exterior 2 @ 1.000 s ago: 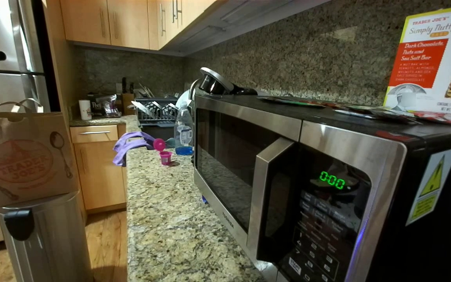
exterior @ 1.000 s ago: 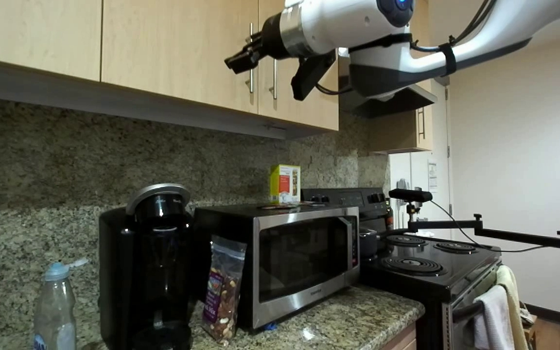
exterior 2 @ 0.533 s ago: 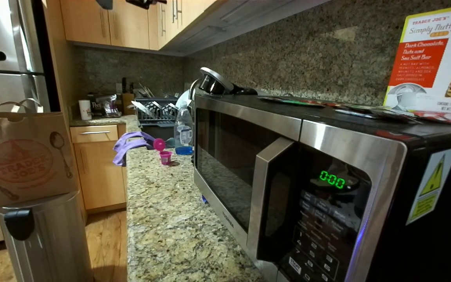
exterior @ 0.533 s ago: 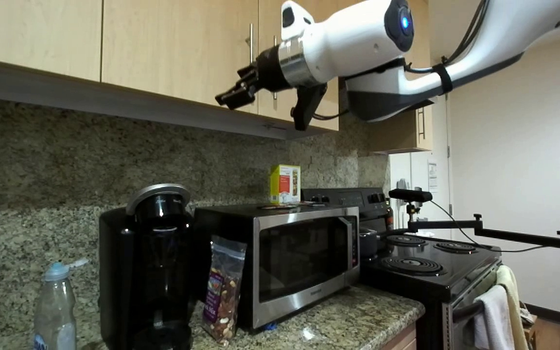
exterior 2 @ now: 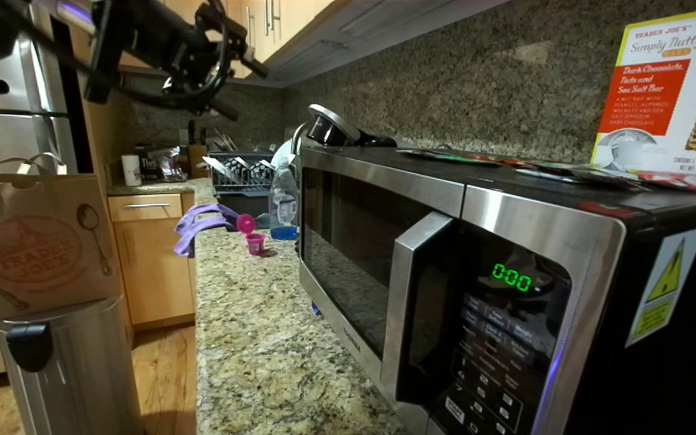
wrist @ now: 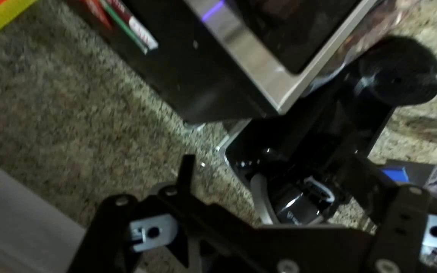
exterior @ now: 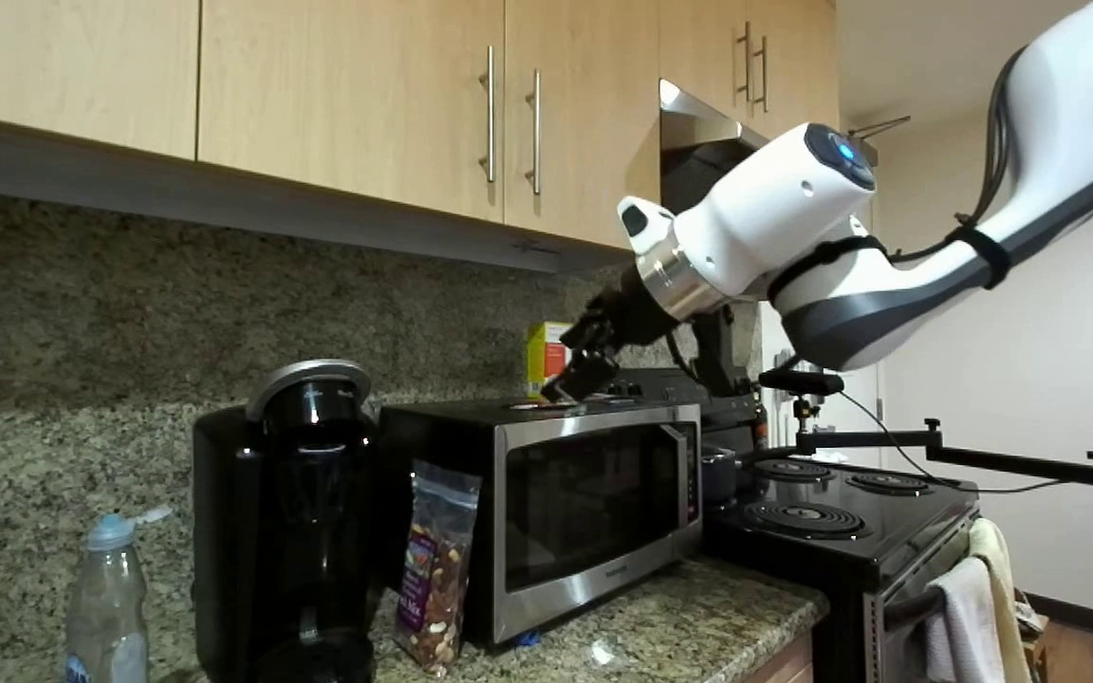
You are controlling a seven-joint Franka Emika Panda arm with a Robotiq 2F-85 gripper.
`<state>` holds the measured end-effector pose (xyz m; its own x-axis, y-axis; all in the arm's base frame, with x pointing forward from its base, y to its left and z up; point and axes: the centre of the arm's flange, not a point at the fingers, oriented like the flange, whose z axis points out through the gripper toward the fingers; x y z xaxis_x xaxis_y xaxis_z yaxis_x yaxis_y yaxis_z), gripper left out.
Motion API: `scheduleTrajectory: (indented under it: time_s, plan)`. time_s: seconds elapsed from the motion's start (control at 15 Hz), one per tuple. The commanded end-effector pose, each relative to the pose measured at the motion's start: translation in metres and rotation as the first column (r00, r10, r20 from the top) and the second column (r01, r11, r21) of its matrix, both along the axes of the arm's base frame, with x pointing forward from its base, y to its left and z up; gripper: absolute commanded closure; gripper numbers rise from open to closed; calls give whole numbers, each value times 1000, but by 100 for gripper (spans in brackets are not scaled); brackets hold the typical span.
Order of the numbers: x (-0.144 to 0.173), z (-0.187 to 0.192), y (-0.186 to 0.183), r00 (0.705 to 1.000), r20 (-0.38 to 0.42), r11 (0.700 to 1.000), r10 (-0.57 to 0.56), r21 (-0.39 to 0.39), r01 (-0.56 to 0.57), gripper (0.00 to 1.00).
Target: Open the coffee maker machine
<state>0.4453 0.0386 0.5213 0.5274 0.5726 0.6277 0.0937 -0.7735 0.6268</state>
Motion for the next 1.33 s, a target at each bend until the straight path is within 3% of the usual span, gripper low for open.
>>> scheduleTrajectory:
  time_s: [0.0,0.2,0.4,0.53,0.67,0.73,0.8,0.87,1.27]
  plan:
    - [-58,20,-20,979,-188,997,-83,-16,82,0]
    - [-60,12,-30,919,-375,992,-122,-32,119,0]
    - [-54,24,-39,823,-551,990,-140,-47,137,0]
    - [-50,40,-49,753,-647,990,-117,-12,144,0]
    - [-45,59,-56,717,-693,988,-77,45,149,0]
    - [-40,67,-60,728,-685,987,-44,84,139,0]
    - [-56,48,-54,755,-653,987,-55,76,138,0]
    - [-55,56,-57,759,-648,986,-52,86,141,0]
    - [-56,48,-54,750,-657,986,-74,63,153,0]
